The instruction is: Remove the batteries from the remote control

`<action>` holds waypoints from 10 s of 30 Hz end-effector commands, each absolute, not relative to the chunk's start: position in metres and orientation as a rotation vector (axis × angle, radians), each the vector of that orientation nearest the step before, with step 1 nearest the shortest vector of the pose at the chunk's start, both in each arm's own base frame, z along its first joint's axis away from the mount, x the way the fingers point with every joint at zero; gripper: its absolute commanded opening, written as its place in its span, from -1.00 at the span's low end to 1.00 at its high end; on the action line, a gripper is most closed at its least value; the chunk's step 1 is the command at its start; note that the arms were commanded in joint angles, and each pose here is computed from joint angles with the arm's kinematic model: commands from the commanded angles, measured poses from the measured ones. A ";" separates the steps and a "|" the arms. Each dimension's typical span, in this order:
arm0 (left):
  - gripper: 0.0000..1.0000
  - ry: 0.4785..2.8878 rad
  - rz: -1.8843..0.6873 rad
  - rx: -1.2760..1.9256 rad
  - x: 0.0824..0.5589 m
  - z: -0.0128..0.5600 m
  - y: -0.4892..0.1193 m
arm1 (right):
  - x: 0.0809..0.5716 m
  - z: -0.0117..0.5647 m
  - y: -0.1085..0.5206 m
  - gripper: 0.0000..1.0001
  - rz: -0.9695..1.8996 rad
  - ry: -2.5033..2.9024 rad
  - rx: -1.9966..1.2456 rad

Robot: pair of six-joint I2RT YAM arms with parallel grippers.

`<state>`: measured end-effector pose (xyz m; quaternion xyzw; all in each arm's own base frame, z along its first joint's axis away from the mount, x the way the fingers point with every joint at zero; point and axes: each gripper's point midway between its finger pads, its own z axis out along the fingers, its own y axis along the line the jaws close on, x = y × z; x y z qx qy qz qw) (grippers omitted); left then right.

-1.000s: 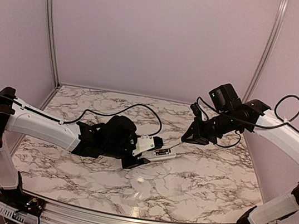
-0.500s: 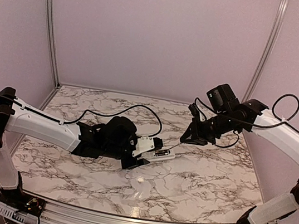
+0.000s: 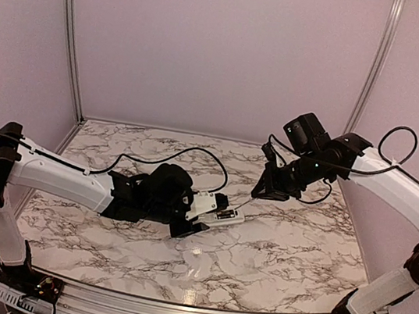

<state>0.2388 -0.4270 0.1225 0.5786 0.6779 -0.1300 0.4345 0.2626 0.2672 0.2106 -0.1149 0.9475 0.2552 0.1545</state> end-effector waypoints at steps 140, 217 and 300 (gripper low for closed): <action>-1.00 1.797 -0.224 1.417 0.255 0.116 -0.447 | 0.286 0.187 0.288 -1.00 0.456 2.716 -0.429; -1.00 1.760 -0.197 1.351 0.253 0.128 -0.437 | 0.278 0.203 0.279 -1.00 0.573 2.682 -0.386; -1.00 1.684 -0.182 1.256 0.251 0.146 -0.429 | 0.255 0.187 0.310 -1.00 0.768 2.744 -0.473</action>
